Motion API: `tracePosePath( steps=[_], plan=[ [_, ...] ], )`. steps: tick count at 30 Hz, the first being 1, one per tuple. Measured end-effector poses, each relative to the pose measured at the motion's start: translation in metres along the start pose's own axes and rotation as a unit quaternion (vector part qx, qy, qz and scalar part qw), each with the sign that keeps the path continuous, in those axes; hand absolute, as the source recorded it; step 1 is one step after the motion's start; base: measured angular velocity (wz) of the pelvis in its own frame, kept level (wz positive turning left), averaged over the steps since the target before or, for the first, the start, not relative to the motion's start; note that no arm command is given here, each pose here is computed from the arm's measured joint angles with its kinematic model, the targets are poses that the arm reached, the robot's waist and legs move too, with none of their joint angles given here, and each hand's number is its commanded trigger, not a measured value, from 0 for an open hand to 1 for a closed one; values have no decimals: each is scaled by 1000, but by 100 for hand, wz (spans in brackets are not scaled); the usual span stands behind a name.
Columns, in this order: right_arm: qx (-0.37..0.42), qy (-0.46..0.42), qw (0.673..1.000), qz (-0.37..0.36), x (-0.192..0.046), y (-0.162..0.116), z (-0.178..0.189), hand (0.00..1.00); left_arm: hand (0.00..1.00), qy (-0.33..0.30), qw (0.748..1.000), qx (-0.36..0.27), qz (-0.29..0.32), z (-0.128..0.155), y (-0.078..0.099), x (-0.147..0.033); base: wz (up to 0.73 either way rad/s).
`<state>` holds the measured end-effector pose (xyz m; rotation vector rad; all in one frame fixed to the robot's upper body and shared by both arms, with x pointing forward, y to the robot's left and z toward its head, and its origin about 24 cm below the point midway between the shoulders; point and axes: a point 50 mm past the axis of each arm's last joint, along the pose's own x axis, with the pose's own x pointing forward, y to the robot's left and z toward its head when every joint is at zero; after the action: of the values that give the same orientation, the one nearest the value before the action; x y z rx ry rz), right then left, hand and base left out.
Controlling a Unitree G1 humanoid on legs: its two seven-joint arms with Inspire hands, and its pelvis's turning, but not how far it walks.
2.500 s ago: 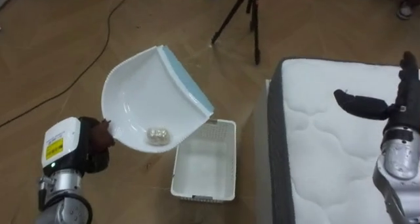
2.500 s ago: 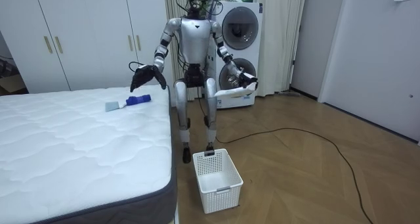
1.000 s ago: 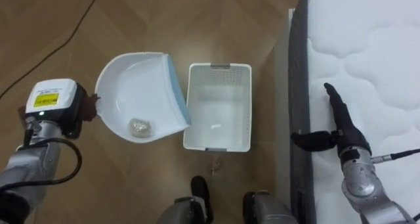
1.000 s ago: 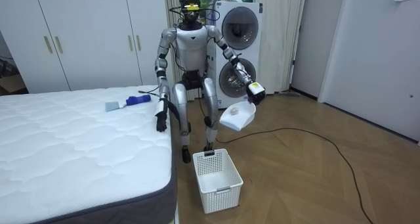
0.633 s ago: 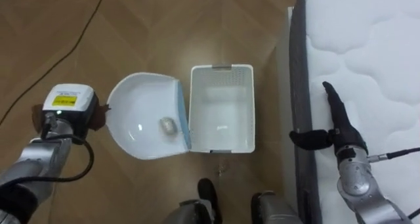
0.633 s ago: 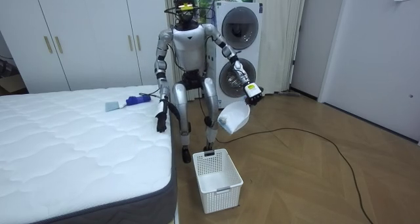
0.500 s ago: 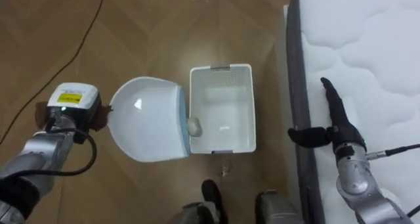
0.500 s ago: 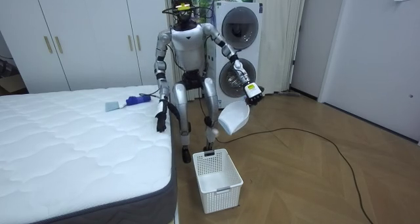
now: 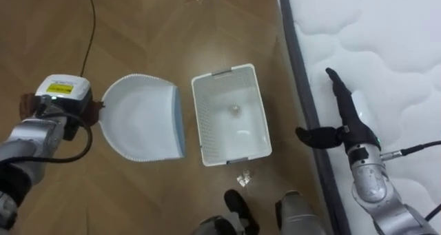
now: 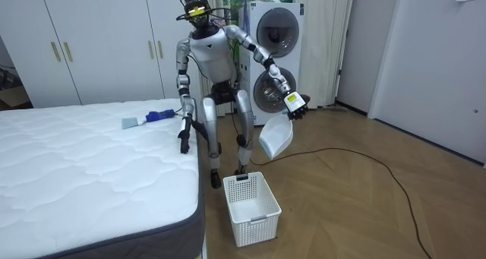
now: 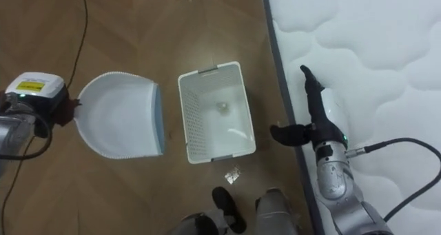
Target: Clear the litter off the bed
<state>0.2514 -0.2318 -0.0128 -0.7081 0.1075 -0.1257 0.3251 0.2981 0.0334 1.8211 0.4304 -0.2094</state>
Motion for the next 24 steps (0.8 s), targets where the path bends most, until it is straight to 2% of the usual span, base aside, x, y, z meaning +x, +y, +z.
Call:
tracePosePath(
  steps=[11, 17, 22, 24],
  plan=[
    [-8, -17, 1000, 11, 2, 0, 4, 0, 100, 2, 1000, -14, 2, -1, 1, 0, -8],
    [-3, -21, 1000, 20, -1, 4, 4, 0, 100, 7, 995, -96, -9, -5, -24, -9, -56],
    [22, 36, 999, 20, -18, 5, -20, 0, 100, 8, 981, -187, 41, -12, -40, -28, -54],
    [31, 70, 997, 4, -28, -1, -34, 0, 100, -13, 974, -217, 59, -7, -38, -33, -27]
  ],
)
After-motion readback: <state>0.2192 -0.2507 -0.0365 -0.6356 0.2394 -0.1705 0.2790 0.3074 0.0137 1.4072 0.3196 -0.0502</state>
